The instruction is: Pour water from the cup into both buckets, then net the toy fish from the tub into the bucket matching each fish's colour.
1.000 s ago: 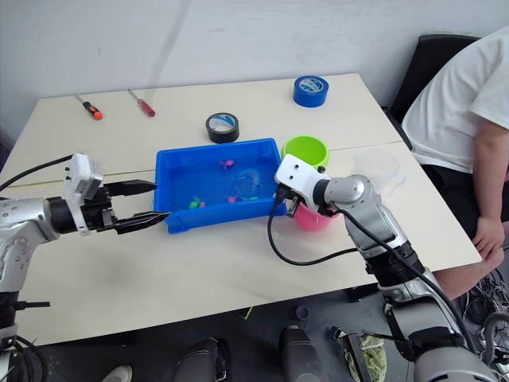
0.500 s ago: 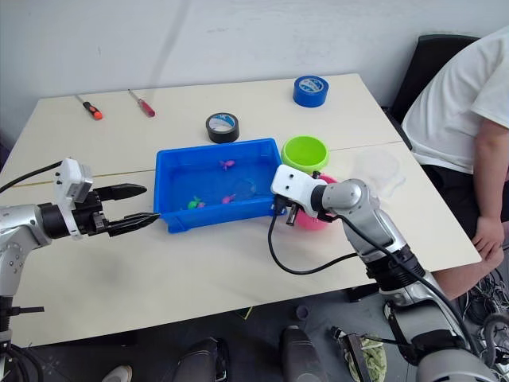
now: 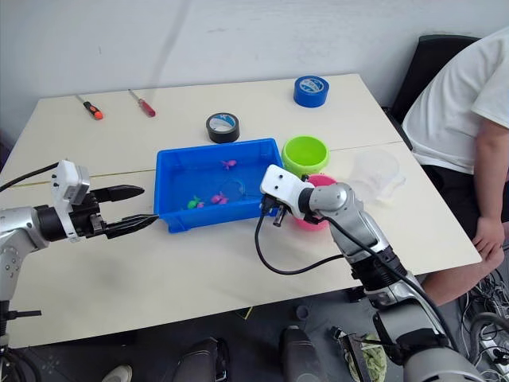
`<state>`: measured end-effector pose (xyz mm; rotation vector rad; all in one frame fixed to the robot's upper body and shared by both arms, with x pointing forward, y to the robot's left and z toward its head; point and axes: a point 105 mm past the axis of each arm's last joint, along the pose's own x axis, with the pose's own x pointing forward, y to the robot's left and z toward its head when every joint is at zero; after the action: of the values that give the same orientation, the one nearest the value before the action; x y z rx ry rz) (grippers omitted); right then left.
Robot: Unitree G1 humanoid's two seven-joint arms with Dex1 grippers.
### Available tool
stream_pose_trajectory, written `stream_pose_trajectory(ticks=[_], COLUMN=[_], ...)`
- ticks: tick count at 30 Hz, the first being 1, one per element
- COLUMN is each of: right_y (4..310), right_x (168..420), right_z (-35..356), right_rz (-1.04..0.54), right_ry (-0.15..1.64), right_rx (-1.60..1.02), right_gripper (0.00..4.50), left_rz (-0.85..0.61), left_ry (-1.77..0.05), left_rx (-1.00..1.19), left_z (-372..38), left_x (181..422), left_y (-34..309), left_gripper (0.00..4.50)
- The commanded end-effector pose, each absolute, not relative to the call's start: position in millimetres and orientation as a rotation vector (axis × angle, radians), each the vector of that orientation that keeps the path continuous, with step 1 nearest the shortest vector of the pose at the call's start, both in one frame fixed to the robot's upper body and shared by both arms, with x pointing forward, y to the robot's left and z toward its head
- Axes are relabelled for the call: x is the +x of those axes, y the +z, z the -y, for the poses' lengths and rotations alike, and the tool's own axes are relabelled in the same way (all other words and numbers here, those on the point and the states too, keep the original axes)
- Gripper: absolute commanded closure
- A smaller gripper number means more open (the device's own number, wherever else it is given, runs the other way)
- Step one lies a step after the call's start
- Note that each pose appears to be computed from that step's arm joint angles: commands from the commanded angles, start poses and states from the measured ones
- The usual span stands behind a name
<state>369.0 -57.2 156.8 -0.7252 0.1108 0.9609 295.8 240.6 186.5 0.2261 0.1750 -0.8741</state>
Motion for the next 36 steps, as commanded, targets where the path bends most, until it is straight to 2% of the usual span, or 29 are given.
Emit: stream_pose_trajectory(ticks=[1, 13, 20, 29, 36], right_y=[170, 170, 180, 200, 205], right_x=[371, 379, 374, 365, 364], right_z=[51, 29, 21, 28, 43], right_rz=[-0.053, -0.020, -0.042, -0.085, -0.088], right_ry=[0.962, 0.978, 1.014, 1.032, 1.008], right_rx=[-0.733, -0.674, -0.522, -0.322, -0.307], right_gripper=[4.50, 4.50, 4.50, 4.50, 4.50], left_rz=[-0.125, -0.124, -0.124, -0.059, -0.050], left_ry=[-0.872, -0.860, -0.849, -0.790, -0.789], left_rx=[0.254, 0.252, 0.247, 0.182, 0.180], left_z=[-241, -239, -241, -259, -262], left_x=[291, 287, 285, 287, 289], left_y=[201, 202, 203, 215, 216], left_gripper=[0.08, 0.08, 0.08, 0.08, 0.08])
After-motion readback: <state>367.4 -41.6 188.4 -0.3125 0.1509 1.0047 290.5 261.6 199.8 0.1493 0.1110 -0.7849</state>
